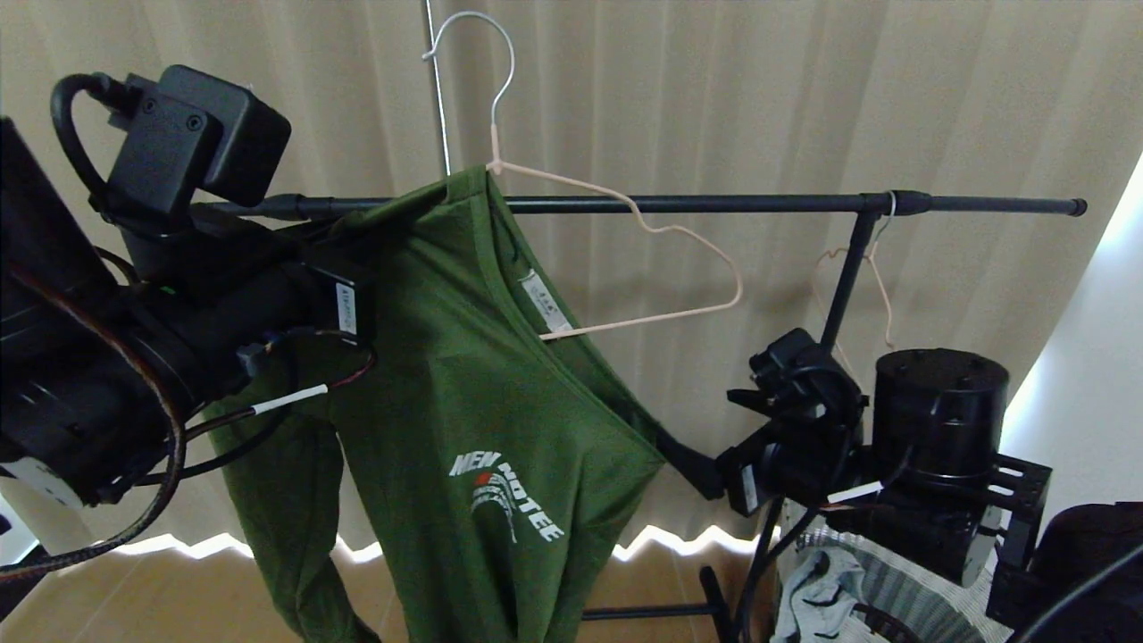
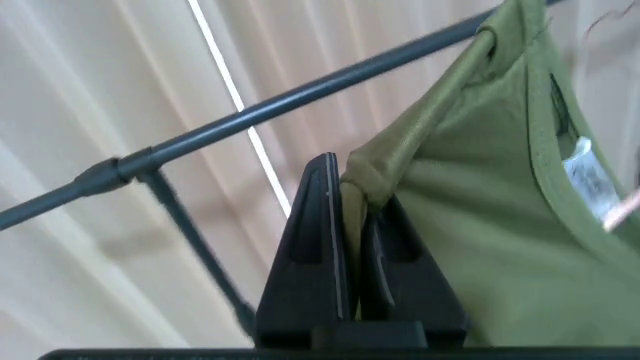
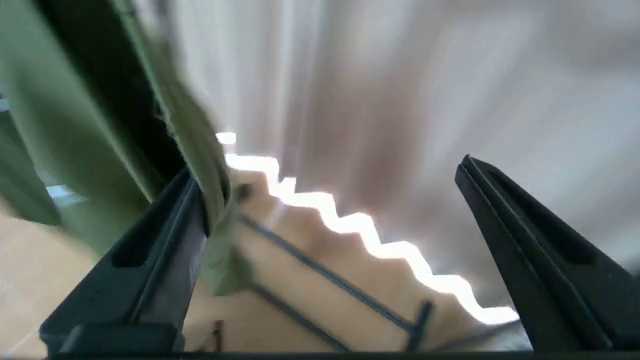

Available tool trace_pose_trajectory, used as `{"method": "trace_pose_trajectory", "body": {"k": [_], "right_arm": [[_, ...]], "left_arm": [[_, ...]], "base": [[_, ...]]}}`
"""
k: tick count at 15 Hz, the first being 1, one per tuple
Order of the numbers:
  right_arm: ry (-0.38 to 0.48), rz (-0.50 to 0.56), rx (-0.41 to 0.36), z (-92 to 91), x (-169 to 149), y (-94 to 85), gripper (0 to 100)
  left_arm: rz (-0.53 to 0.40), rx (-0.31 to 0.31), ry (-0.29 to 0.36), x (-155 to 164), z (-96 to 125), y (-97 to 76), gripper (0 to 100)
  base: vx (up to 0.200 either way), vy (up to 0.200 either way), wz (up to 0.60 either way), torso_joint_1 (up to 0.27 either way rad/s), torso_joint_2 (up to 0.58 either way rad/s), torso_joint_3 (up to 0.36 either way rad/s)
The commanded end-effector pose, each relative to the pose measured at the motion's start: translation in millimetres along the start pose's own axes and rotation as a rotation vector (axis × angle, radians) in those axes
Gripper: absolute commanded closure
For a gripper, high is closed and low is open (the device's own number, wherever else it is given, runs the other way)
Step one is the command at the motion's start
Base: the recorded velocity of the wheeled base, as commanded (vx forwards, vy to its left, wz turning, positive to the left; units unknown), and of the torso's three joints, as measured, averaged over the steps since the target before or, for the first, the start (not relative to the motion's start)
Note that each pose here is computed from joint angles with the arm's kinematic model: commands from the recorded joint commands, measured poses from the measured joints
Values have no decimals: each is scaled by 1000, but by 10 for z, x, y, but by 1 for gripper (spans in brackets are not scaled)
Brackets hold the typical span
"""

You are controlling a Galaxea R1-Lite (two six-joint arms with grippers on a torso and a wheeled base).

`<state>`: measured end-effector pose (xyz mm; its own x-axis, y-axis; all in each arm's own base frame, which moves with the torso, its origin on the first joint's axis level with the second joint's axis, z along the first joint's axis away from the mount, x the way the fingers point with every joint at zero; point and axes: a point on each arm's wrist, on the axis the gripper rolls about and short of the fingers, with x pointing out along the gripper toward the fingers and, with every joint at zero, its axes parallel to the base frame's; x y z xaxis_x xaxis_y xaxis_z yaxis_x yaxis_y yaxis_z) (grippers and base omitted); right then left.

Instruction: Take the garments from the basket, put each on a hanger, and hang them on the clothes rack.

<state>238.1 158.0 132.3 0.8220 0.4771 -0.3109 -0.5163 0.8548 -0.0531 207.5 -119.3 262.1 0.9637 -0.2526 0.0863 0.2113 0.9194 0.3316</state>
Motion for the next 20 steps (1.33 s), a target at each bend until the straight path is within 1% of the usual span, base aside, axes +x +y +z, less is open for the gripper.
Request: {"method": "trace_pose_trajectory", "body": {"k": [1,2,3,4,5,7,9,11,12,14,15,17,18,19,20], "right_arm": [[-32,-73,11,63,-133,-218,0],[-37,-104,14,76,-139,-307,0],[-51,-148,26,113,-137,-438,0],[-65,-165,30,154,-131,-489,0],[-72,-172,32,177,-127,-509,0],[-101,-180,33,267,-114,-536,0],[-119,-181,31,317,-127,-539,0],[-131,-178,22,341,-170,-528,0],[-141,-173,16,360,-213,-511,0],[-139,-129,6,374,-282,-399,0],[-131,-91,-3,397,-354,-297,0],[-129,-27,-22,465,-464,-136,0],[-133,4,-30,489,-500,-67,0],[-136,23,-33,496,-504,-42,0],[-148,66,-45,521,-507,3,0]], "left_arm": [[10,8,13,-33,-43,30,100],[6,21,21,-65,-72,28,100],[-2,52,40,-128,-139,22,100],[-8,78,58,-168,-200,15,100],[-14,92,68,-187,-233,4,100],[-38,180,125,-260,-412,-27,100],[-38,239,170,-286,-536,-13,100],[-27,268,198,-279,-601,18,100],[-24,266,203,-264,-607,16,100],[-16,253,203,-235,-597,14,100],[20,226,201,-207,-578,15,100],[96,180,204,-119,-610,-14,100],[114,165,190,-77,-645,-35,100],[116,160,178,-60,-656,-51,100],[125,149,148,-12,-692,-86,100]], "base": [[0,0,0,0,0,0],[0,0,0,0,0,0],[0,0,0,0,0,0],[0,0,0,0,0,0],[0,0,0,0,0,0],[0,0,0,0,0,0],[0,0,0,0,0,0],[0,0,0,0,0,0],[0,0,0,0,0,0],[0,0,0,0,0,0],[0,0,0,0,0,0],[0,0,0,0,0,0],[0,0,0,0,0,0],[0,0,0,0,0,0],[0,0,0,0,0,0]]}}
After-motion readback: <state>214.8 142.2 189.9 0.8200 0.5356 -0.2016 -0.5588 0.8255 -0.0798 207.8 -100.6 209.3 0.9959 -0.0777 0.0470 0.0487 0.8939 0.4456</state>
